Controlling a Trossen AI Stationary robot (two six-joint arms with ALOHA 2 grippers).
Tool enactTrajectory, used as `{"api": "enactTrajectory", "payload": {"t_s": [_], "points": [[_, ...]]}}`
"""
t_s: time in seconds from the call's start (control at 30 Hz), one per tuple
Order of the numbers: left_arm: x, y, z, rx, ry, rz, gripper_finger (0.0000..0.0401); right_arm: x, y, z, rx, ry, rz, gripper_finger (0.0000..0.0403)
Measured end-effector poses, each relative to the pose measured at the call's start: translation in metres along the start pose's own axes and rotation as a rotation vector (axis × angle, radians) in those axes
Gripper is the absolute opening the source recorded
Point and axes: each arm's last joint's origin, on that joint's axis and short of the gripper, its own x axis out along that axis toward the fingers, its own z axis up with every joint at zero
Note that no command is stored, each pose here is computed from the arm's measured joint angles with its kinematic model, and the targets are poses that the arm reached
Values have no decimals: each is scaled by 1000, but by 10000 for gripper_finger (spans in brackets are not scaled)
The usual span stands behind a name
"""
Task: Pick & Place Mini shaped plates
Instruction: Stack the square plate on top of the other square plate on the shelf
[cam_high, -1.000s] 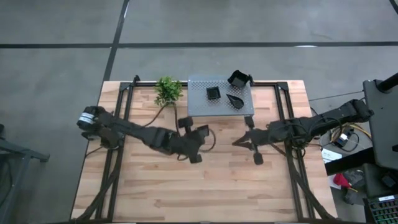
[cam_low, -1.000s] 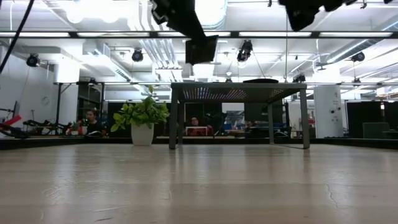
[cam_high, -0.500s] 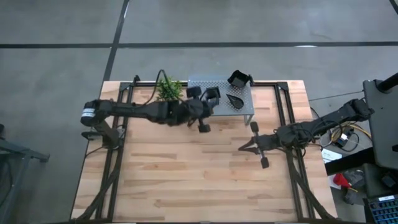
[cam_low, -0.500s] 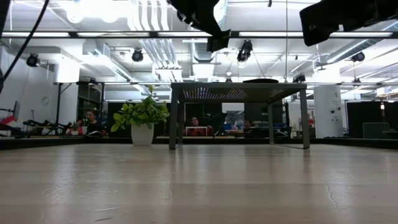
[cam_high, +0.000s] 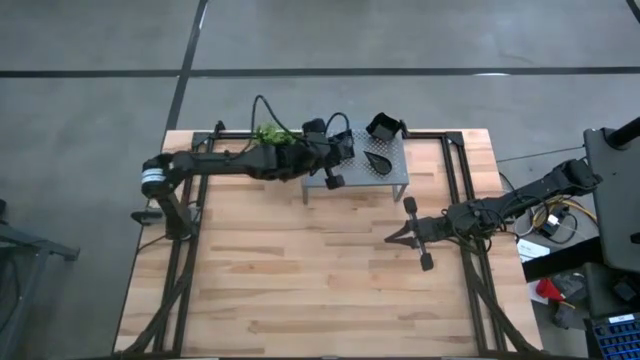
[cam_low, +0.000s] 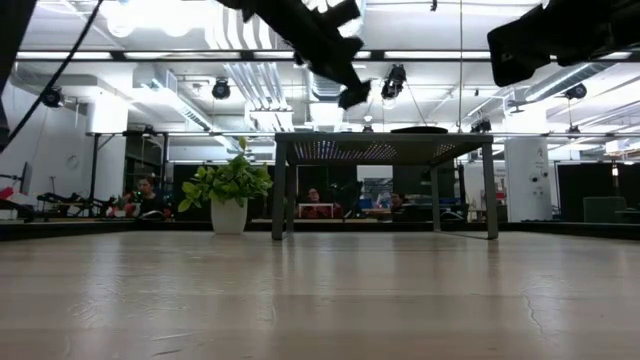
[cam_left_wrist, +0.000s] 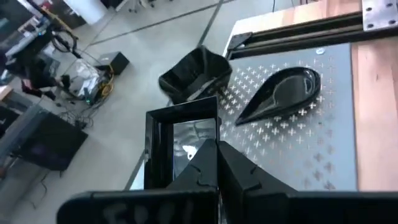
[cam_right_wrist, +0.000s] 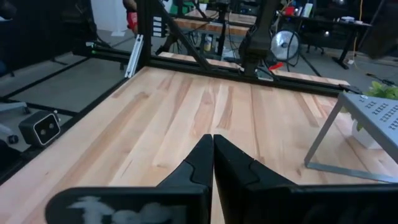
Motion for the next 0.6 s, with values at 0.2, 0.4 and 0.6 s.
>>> {"api": "enactTrajectory", "payload": {"t_s": [0.2,0.4,0.6], "points": [[27,-21,-15,139,91,-1,0,0,0,0,10,2,0,8],[23,-17,-11,134,93,74,0,0,0,-1,24,12,1,8],[21,-17,-10,134,83,42,0,0,0,-4,26,20,2,8]]}}
